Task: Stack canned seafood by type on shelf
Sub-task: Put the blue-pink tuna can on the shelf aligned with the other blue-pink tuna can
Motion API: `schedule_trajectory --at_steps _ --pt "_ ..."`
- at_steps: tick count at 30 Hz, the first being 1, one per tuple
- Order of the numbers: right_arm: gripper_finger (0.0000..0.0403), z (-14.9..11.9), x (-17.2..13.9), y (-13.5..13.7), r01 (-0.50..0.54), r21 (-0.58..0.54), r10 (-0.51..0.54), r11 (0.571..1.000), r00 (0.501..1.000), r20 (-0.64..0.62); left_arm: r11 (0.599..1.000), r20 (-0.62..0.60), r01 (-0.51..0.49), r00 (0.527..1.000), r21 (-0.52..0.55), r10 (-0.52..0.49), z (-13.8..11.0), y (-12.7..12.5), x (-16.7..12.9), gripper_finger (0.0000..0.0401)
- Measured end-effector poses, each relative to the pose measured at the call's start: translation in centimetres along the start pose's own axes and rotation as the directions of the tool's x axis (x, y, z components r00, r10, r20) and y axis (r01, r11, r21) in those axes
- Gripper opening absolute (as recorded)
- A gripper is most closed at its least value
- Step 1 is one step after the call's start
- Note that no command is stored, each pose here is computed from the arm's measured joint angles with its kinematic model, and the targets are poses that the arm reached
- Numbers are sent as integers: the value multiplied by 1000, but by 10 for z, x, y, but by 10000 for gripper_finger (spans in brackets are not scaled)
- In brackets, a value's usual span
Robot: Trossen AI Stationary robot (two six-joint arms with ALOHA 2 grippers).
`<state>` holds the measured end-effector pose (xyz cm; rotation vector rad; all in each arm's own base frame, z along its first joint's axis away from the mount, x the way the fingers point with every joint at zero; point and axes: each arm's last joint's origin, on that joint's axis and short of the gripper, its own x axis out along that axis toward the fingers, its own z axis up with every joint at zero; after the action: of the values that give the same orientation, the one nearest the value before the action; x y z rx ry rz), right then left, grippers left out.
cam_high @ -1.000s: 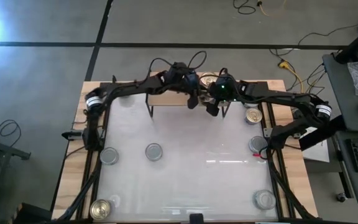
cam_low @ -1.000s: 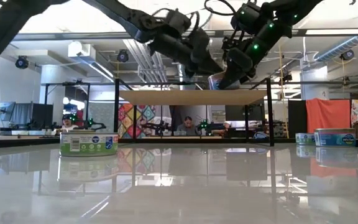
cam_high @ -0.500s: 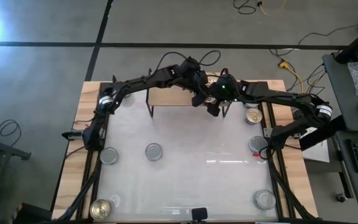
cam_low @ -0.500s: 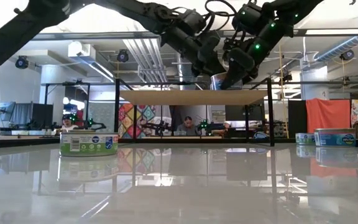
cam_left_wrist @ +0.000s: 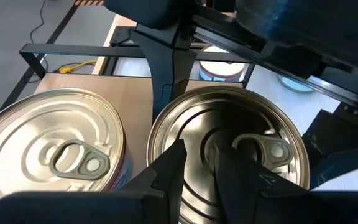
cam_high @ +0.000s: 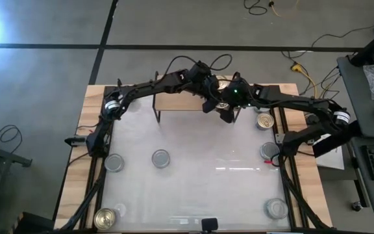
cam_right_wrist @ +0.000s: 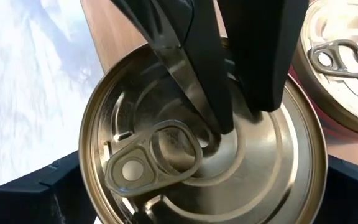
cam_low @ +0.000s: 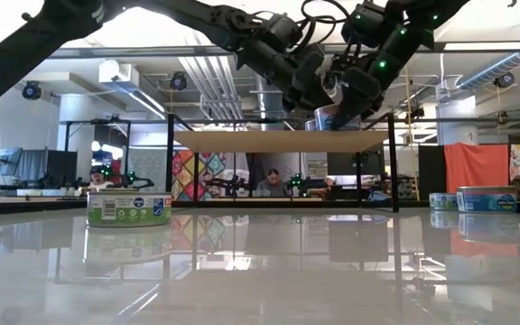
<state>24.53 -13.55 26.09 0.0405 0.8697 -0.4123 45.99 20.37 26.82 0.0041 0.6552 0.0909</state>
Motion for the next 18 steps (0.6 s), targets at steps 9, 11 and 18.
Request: schedule_trajectory --at_steps 9,11,18 --pt "400 -3 -1 0 -5 -13 5 1000 999 -32 1000 -5 -4 1000 21 4 -1 2 0 74" --pt "400 -3 -2 0 -4 -18 3 1000 999 -33 1000 -9 -8 1000 27 8 -2 3 -1 74" --pt "400 -3 -5 0 7 -20 -7 1000 1000 -21 999 -22 -28 999 28 28 -1 5 -4 74"
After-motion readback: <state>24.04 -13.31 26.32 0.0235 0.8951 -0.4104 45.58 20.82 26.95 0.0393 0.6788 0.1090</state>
